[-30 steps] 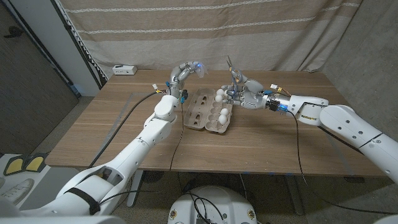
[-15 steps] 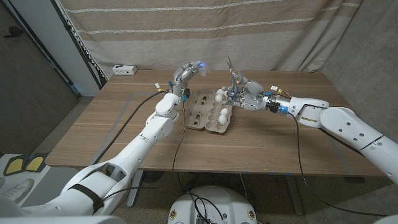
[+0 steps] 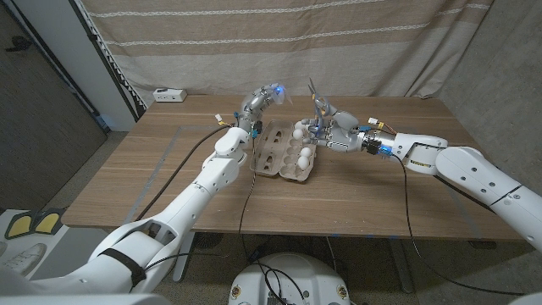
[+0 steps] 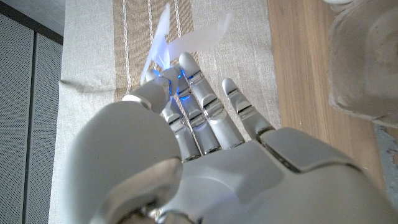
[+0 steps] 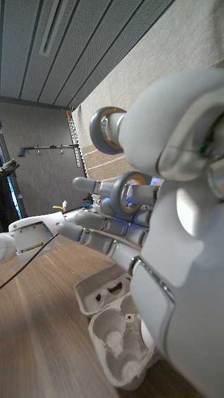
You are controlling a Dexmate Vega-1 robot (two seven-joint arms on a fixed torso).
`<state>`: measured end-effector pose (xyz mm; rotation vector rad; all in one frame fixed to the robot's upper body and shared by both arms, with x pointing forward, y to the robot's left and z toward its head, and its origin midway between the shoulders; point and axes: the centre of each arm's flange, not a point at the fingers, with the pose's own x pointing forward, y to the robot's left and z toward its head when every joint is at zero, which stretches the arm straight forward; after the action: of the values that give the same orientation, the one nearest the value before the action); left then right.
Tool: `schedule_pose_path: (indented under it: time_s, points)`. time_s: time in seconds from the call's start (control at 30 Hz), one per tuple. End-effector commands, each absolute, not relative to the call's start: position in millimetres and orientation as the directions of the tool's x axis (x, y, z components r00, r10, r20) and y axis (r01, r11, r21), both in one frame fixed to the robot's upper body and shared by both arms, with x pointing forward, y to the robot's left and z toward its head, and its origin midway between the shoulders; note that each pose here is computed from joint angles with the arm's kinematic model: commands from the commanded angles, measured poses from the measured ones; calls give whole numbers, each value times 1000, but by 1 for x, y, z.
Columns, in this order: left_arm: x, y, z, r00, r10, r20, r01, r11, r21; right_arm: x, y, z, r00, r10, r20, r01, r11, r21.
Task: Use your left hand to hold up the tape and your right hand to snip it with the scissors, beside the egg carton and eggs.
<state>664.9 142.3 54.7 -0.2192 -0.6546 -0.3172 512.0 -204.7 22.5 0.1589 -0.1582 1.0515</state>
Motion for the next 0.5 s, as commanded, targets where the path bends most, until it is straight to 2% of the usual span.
schedule_pose_path:
  time_s: [0.03,0.5]
  points:
    - [662,135,54,727,-239,643,389,916,-99,511,-203,21,483,854,193,-874,483,53]
    - [660,130,54,712,-288,641,455,884,-109,513,-201,22,476,860,183,-878,476,50]
